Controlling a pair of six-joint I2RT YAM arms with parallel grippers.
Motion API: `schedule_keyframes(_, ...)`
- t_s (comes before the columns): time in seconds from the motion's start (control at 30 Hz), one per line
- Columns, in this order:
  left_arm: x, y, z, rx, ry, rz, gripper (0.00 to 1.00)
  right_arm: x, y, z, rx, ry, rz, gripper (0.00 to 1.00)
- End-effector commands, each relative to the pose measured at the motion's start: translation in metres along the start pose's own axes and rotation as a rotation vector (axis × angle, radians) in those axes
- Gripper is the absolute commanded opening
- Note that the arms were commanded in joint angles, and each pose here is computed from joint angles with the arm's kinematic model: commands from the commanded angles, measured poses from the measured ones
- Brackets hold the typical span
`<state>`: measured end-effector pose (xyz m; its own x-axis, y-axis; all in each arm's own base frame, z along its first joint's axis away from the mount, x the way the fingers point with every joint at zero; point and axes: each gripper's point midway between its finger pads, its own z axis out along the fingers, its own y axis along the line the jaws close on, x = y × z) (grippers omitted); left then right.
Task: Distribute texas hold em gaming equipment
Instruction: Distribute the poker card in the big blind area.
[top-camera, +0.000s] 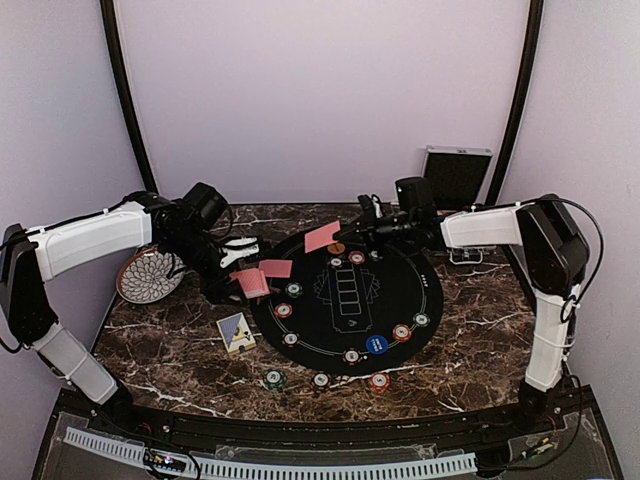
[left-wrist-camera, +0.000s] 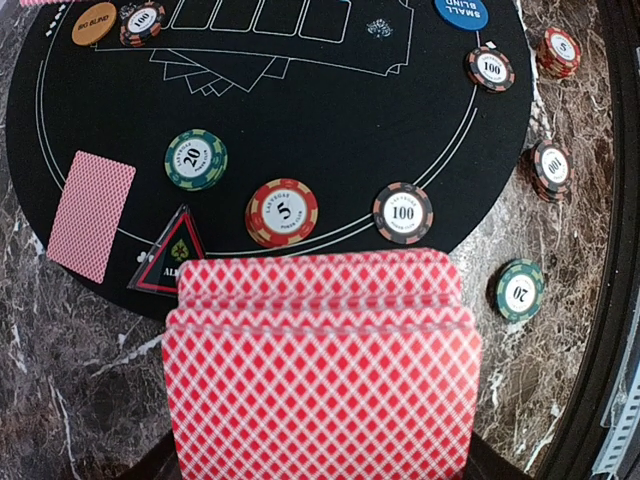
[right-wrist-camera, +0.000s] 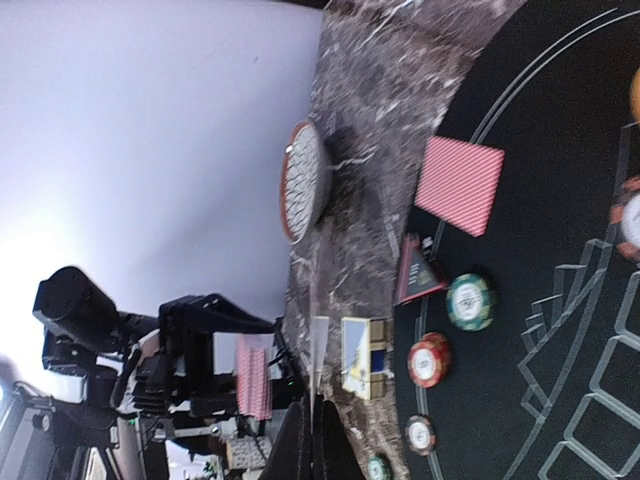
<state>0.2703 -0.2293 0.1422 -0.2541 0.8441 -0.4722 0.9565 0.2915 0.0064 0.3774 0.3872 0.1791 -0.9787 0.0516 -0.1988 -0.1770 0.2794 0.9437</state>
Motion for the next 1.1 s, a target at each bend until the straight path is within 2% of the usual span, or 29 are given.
schedule_keyframes(0.0, -0.001, -0.004, -0.008, 0.012, -0.004, 0.003, 0.00, -0.038, -0.033, -0.031, 0.158, -0.091, -0.047, 0.00)
schedule_keyframes(0.2, -0.001, -0.004, -0.010, 0.013, -0.004, 0.008, 0.00, -0.088, -0.074, -0.051, 0.301, -0.184, -0.045, 0.00)
schedule_keyframes(0.53, -0.003, -0.006, -0.012, 0.020, -0.007, 0.010, 0.00, -0.133, -0.123, -0.040, 0.441, -0.225, -0.043, 0.00)
schedule_keyframes(0.73, -0.003, -0.008, -0.014, 0.025, -0.011, 0.007, 0.00, -0.143, -0.146, -0.050, 0.507, -0.264, -0.023, 0.00)
schedule_keyframes(1.0, -0.008, -0.007, -0.015, 0.027, -0.025, -0.002, 0.00, -0.154, -0.153, -0.060, 0.572, -0.271, -0.043, 0.00)
schedule_keyframes(1.07, -0.011, -0.006, -0.018, 0.025, -0.034, -0.002, 0.00, -0.155, -0.154, -0.062, 0.589, -0.266, -0.045, 0.07)
